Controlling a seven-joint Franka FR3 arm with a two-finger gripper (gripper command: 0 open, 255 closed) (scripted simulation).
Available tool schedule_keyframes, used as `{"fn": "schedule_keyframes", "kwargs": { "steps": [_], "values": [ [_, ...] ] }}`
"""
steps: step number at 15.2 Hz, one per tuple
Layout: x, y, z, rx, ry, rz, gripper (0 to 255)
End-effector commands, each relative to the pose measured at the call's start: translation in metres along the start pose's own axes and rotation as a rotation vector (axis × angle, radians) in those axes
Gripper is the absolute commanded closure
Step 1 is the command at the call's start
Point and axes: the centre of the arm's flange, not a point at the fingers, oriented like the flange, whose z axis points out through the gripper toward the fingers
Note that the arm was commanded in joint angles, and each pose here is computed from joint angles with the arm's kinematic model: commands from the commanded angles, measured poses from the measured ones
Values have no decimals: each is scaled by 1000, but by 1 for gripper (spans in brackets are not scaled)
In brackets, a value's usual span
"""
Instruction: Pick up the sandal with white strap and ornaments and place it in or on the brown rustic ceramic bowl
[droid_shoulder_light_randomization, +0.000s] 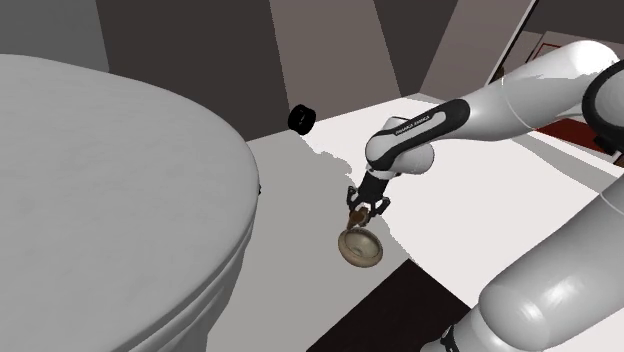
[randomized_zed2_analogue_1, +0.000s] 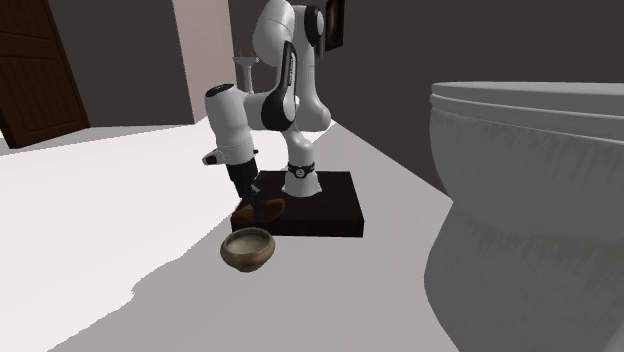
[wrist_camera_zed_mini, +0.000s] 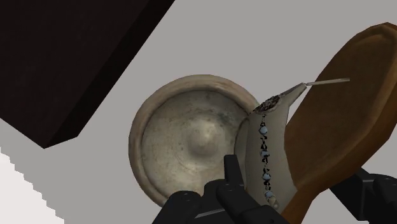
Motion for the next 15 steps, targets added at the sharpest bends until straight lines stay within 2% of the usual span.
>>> {"fn": "schedule_keyframes", "kwargs": {
  "steps": [1,3,15],
  "values": [
    [17,17,-4,0,0,-2,255],
    [32,36,-7,0,0,-2,255],
    [40,40,55,0,0,-2,255]
  ]
}}
